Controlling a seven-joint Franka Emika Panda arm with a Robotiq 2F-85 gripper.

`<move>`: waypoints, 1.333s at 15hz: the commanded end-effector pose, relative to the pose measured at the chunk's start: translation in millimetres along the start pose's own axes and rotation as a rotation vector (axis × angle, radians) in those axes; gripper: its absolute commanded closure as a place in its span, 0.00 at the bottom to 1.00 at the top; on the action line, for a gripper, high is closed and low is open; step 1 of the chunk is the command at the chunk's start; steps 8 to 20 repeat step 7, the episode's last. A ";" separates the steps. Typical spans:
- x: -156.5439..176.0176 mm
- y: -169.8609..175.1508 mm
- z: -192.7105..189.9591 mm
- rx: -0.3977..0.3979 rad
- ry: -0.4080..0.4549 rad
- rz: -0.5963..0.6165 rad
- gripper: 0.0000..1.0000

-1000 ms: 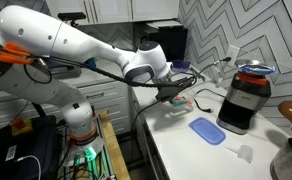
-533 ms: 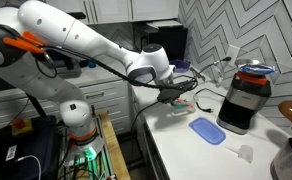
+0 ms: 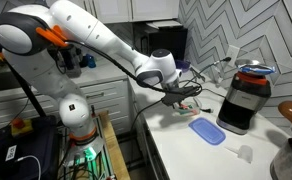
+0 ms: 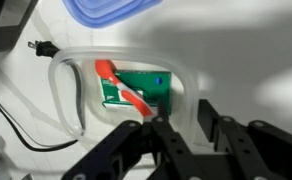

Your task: Remove the clear bowl from the coffeemaker and place it on the left side of the counter

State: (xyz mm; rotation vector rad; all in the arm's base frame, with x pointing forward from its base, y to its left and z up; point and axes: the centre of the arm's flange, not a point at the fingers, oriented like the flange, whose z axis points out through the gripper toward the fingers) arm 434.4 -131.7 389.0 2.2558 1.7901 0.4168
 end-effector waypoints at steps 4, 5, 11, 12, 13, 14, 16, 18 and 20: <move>-32.5 -13.9 -89.1 -0.256 0.096 0.042 0.07; -35.5 -12.5 -98.2 -0.294 0.129 0.040 0.01; -29.4 6.1 -87.5 -0.259 0.076 0.052 0.09; -29.4 6.1 -87.5 -0.259 0.076 0.052 0.09; -29.4 6.1 -87.5 -0.259 0.076 0.052 0.09; -29.4 6.1 -87.5 -0.259 0.076 0.052 0.09; -29.4 6.1 -87.5 -0.259 0.076 0.052 0.09; -29.4 6.1 -87.5 -0.259 0.076 0.052 0.09; -29.4 6.1 -87.5 -0.259 0.076 0.052 0.09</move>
